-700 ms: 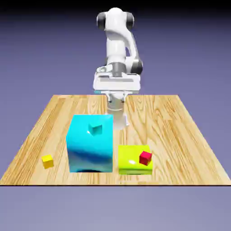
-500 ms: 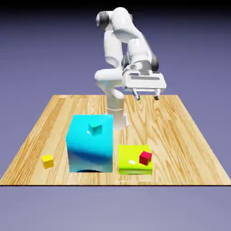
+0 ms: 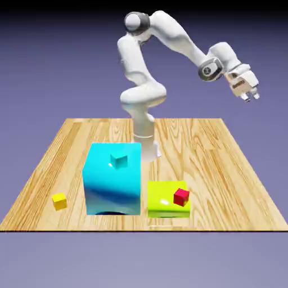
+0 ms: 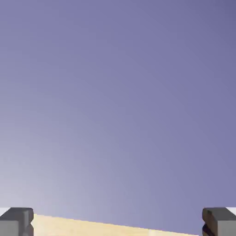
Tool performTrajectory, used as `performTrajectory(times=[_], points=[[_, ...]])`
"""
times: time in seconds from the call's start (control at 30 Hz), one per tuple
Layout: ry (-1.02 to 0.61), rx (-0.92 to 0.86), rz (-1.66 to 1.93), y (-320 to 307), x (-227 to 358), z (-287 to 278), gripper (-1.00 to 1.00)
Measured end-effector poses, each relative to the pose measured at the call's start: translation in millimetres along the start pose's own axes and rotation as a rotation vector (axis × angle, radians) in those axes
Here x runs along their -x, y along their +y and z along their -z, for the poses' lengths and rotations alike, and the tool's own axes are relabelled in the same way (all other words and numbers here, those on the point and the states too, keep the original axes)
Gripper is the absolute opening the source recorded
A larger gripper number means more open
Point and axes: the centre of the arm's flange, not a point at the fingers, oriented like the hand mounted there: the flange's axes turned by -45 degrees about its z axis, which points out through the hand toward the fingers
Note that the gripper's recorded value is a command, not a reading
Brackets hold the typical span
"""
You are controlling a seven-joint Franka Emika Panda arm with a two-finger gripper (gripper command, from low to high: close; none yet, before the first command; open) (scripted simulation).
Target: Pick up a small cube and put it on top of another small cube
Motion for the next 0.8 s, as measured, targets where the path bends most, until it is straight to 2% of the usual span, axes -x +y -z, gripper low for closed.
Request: performTrajectory(times=[0.2, 0.4, 0.6, 0.8], points=[[0.14, -0.155, 0.455, -172, -62, 46, 0.0], [0.301, -0.289, 0.915, -349, -51, 126, 0.0], [0.479, -0.4, 1.378, -499, 36, 226, 0.0], [0.673, -0.488, 1.843, -595, 189, 324, 0.0]])
